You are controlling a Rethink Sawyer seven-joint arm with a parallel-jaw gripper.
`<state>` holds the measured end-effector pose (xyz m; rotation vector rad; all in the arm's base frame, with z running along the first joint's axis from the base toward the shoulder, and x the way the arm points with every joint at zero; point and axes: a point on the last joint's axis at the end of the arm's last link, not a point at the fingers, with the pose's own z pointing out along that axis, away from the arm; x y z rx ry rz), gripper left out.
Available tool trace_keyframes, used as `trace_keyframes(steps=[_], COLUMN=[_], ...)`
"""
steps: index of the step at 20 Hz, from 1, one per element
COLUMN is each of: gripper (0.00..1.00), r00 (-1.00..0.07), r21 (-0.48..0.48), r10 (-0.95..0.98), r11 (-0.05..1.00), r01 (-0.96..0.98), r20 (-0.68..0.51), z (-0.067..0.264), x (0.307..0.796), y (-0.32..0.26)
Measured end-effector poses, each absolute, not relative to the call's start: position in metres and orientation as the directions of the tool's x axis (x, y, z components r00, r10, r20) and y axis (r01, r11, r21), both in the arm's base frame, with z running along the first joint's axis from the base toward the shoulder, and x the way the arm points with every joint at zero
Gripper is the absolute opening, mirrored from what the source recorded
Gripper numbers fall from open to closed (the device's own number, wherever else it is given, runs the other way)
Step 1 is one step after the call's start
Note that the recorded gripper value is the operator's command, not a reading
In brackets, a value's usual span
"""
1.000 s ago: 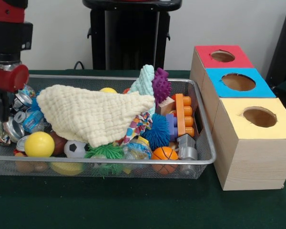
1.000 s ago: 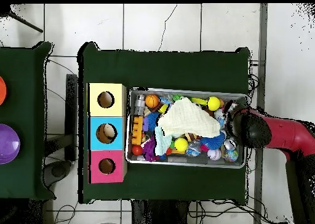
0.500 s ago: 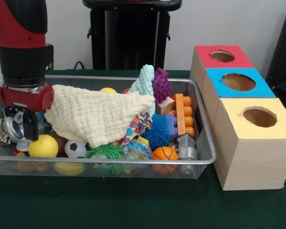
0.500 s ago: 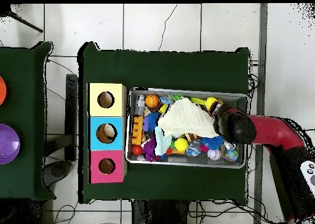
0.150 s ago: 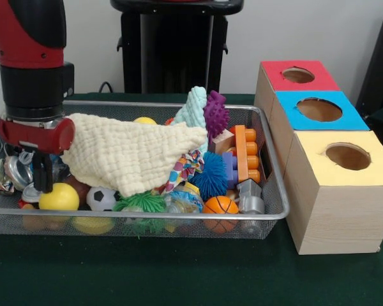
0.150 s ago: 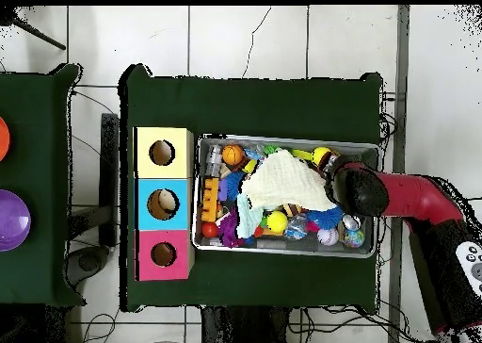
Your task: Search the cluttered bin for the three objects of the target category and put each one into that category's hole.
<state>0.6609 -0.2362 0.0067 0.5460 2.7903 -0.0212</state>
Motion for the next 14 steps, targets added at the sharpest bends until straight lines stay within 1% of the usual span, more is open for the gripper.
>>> trace_keyframes(steps=[5,14], gripper=[0.0,0.0], r00=[-0.892,-0.917], r21=[0.014,-0.04], r10=[0.334,0.28], r11=[0.938,0.952], r01=[0.346,0.303], r20=[-0.306,-0.285], z=[-0.003,-0.034], x=[0.668,0.653], y=[-0.237,-0.241])
